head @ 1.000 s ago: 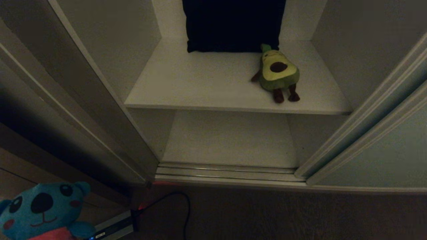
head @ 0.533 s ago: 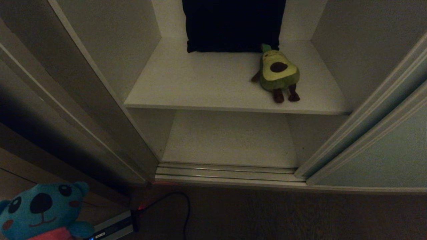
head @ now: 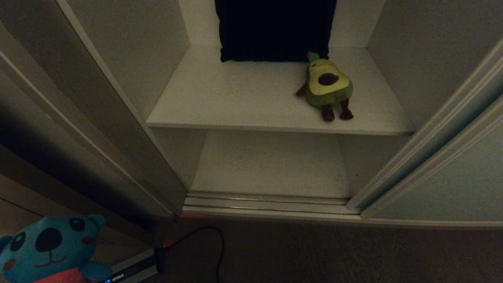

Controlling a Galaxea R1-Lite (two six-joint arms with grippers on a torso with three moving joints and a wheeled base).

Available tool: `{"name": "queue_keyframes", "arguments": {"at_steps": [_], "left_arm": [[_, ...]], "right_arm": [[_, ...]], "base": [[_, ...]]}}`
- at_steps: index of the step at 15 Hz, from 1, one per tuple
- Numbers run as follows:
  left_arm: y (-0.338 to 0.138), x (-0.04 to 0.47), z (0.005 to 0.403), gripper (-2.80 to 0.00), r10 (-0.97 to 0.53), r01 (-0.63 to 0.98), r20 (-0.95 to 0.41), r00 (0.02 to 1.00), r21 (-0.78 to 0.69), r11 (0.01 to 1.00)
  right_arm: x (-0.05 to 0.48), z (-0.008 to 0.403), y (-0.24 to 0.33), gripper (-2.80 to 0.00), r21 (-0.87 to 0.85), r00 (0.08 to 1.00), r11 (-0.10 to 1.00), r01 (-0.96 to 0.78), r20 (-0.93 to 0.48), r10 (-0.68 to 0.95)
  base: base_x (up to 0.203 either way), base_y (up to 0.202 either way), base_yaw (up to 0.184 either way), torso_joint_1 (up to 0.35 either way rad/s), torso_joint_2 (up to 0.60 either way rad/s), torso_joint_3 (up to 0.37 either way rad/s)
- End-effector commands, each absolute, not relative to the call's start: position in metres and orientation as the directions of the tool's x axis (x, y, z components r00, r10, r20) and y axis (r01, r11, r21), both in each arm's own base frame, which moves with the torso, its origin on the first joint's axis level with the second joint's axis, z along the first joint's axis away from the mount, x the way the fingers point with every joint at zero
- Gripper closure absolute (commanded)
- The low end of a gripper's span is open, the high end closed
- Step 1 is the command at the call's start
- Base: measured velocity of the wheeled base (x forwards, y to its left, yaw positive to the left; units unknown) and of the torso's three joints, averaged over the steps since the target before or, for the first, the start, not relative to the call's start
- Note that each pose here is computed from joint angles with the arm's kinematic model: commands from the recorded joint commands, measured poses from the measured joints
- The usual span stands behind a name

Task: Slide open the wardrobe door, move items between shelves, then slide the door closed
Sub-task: Place the blue doll on the lower shelf

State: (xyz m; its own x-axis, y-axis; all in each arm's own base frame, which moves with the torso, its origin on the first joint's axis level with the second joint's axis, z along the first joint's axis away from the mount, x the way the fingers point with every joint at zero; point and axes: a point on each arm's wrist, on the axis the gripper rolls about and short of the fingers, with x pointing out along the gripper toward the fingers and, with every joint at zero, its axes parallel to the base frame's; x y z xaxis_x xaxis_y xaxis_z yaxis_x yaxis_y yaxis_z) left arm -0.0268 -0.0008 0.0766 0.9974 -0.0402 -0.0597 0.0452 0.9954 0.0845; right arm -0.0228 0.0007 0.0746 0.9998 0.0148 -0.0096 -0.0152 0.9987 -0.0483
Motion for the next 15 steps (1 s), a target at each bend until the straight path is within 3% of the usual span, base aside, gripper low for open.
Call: {"name": "queue_keyframes", "arguments": {"at_steps": [1,15], "left_arm": [[-0.0008,-0.0264,0.0766,0.0,-0.04,0.046,-0.066,0.997,0.089,0.995],[-0.0009,-0.0264,0.0766,0.0,-0.041,0.047,-0.066,0.997,0.085,0.995]], "right_arm": [[-0.0226,0.0737,0.0008,0.0,-0.049,1.0,0.999,-0.016,-0.012,0.015],[-0.0226,0.0737,0.0008,0.0,-0.049,1.0,0.999,-0.016,-0.012,0.015]], "base": [[0.0,0.0,0.0,0.0,0.0,0.0],[0.0,0.0,0.0,0.0,0.0,0.0]]}}
